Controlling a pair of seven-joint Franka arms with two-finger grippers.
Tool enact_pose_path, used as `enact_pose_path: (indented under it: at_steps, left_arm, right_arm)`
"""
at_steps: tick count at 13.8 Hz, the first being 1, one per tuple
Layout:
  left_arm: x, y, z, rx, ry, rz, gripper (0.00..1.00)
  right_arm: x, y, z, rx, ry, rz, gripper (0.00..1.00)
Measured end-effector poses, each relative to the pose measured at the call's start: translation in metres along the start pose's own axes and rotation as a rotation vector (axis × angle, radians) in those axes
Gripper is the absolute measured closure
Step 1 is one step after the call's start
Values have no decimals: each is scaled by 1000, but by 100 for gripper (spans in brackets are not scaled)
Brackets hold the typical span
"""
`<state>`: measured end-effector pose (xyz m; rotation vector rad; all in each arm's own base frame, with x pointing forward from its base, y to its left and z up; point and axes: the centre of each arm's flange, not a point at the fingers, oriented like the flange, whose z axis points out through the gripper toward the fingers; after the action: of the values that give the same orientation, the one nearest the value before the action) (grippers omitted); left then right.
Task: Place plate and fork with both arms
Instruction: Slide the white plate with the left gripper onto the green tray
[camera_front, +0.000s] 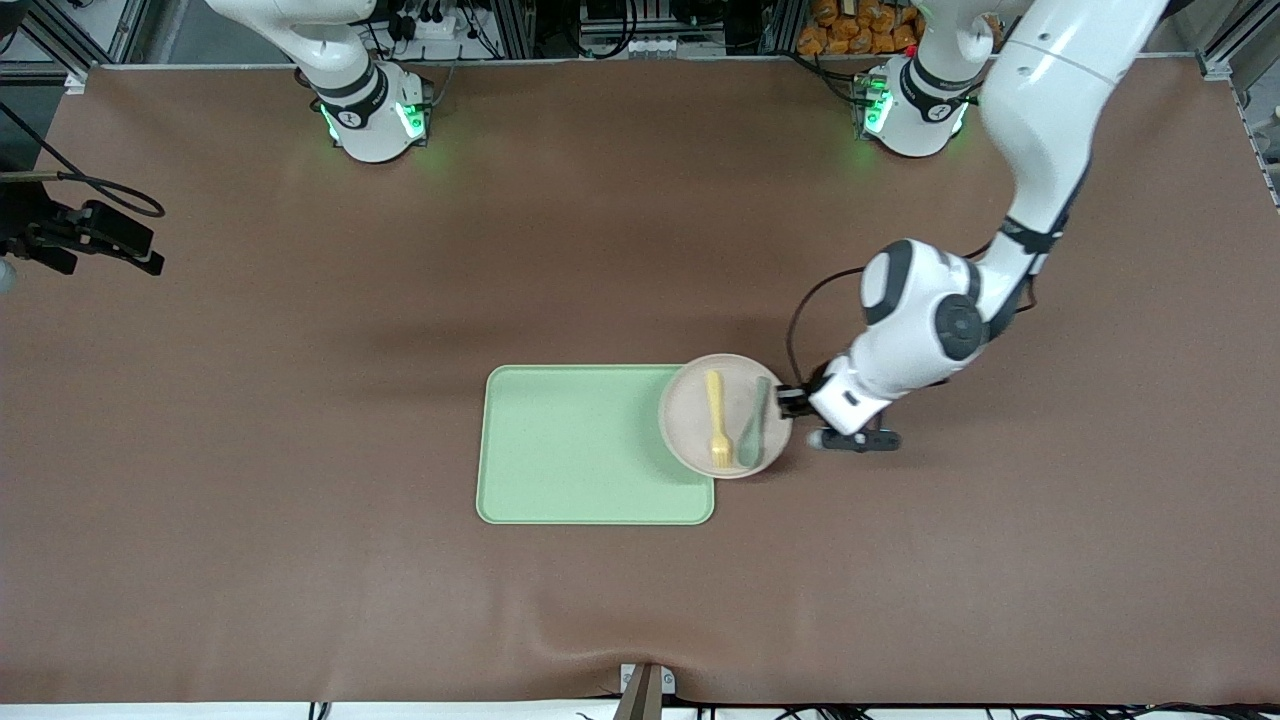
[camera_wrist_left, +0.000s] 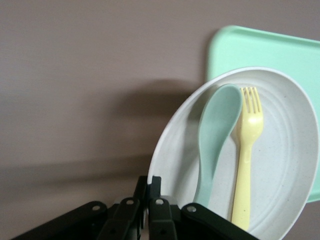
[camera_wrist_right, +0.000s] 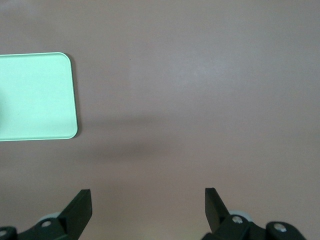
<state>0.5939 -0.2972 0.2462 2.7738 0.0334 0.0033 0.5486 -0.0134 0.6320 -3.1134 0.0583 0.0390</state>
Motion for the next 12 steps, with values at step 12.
enact_pose_path:
  at_steps: [12]
  left_arm:
    - [24,74,94,7,28,-40,96]
  right_arm:
    - [-1,0,1,0,-9,0,0]
